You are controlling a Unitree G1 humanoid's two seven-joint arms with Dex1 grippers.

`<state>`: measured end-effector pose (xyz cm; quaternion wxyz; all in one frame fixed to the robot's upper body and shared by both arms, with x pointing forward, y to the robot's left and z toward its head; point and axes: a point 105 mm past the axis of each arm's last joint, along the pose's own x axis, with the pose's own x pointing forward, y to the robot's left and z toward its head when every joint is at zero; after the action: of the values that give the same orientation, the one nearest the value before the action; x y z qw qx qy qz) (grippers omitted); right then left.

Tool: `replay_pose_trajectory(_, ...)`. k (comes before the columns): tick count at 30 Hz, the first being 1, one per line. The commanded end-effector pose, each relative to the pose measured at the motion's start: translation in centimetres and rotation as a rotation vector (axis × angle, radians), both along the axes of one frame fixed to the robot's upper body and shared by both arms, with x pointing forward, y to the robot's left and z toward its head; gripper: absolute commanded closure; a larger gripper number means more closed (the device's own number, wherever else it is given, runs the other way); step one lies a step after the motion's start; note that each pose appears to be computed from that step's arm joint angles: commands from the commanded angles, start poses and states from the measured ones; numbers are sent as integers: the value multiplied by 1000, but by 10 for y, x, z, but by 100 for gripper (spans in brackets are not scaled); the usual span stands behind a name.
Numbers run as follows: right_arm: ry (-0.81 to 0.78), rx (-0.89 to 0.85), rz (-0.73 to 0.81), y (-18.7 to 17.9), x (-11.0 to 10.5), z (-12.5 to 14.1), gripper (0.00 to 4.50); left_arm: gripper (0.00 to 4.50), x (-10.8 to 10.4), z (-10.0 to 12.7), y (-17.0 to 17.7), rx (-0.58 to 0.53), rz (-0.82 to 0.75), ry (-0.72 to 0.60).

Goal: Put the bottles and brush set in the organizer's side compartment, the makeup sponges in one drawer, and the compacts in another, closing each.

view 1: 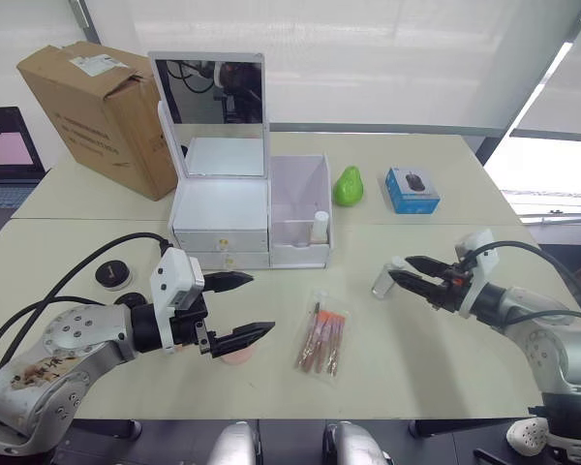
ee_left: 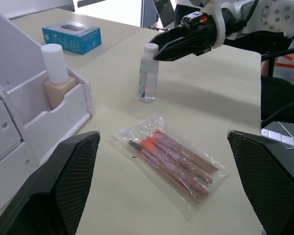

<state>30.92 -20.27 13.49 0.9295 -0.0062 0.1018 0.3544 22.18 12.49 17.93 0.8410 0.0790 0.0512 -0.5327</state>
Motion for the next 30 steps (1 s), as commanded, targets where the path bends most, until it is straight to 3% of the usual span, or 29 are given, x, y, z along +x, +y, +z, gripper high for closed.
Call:
replay_pose_trajectory(1,-55,8,17,3,2,12,326,0,-4,7,-2,-1,-8,-28)
replay_pose_trajectory(3,-60,13,26,6,2,13,356,0,-4,7,-2,-3,-6,-26)
replay_pose_trajectory(12,-132,28,62,16,4,35,356,0,-4,4,0,-5,3,-14)
replay_pose_trajectory(18,-234,33,214,50,-4,89,356,0,1,3,3,-10,24,-12)
replay_pose_trajectory(21,-260,40,376,87,-13,122,356,0,6,3,6,-14,43,-13)
replay_pose_trajectory(30,-249,-12,434,156,21,154,356,0,10,0,11,-52,82,3)
